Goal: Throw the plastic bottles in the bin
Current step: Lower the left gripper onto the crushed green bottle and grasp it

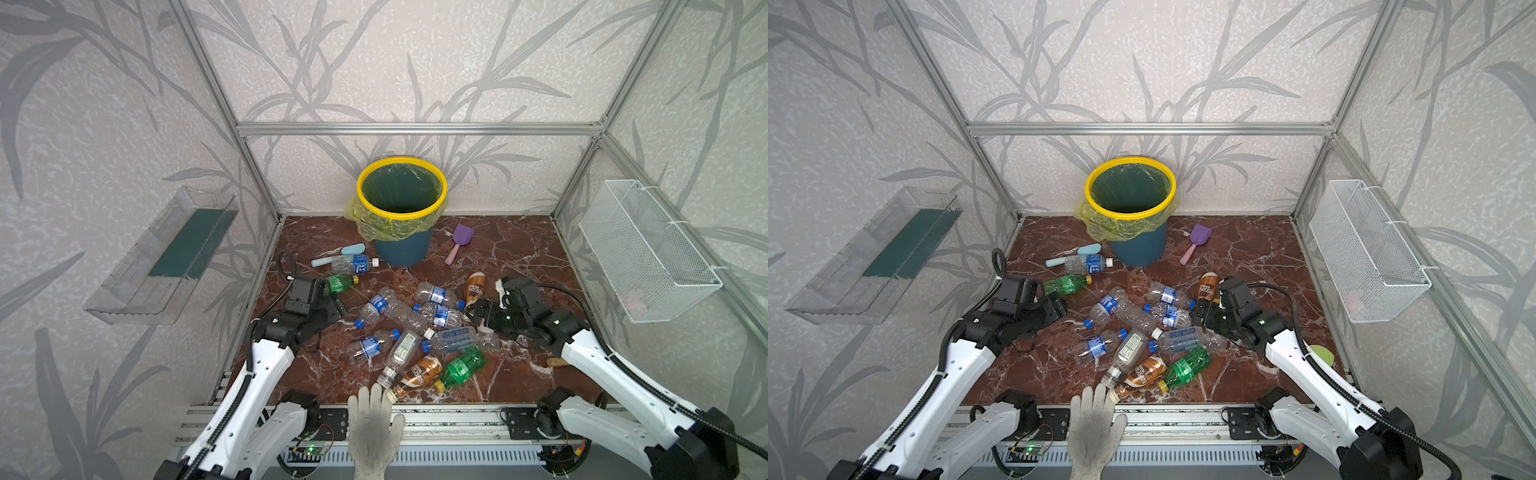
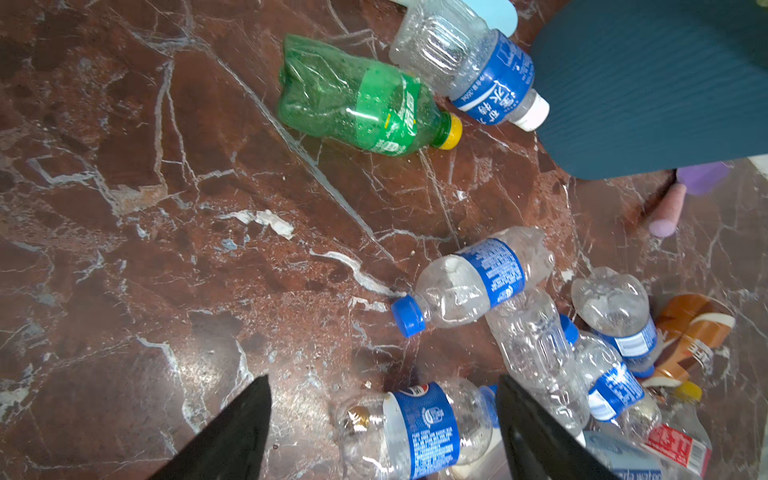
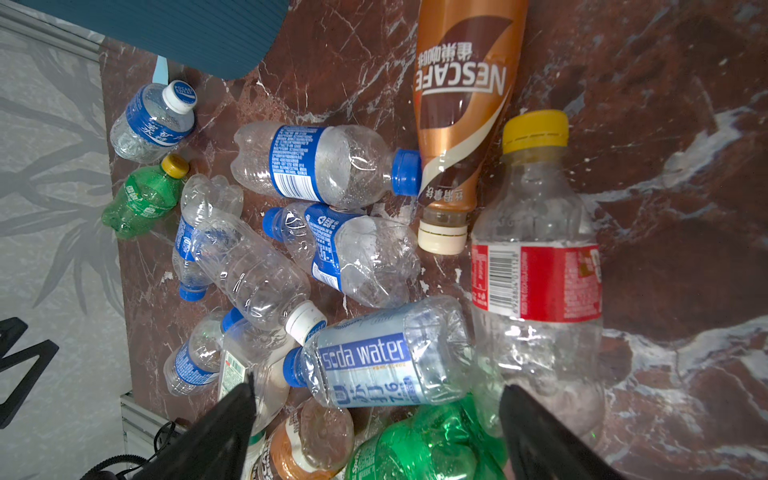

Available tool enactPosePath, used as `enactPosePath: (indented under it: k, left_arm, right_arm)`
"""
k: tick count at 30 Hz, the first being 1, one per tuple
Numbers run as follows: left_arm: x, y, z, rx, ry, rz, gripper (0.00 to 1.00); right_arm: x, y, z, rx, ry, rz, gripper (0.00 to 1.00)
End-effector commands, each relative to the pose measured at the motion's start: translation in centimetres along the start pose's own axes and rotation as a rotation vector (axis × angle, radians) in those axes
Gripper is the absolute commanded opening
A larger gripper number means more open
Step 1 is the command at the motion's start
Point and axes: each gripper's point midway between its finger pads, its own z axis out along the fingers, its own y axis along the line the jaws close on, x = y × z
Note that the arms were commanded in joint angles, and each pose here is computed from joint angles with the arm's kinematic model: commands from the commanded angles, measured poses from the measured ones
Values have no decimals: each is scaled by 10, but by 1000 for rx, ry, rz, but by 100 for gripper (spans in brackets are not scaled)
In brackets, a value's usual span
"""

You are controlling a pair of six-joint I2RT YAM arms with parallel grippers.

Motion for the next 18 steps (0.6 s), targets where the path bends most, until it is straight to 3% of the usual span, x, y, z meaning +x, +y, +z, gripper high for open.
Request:
enactPosePath:
  k: [1,10,18]
  left_arm:
    - [-31,-3,-5,-25,-94,-165,85]
    - [-59,-2,20,-2,-121,-736,84]
    - [-82,-2,46,-45,-189,-991,91]
  right_arm:
    - [-2,1,-1,-10,-25,2,92]
    - [-1,-2,-2,-9,-32,-3,92]
    - [-3,0,-6,-7,-37,-10,92]
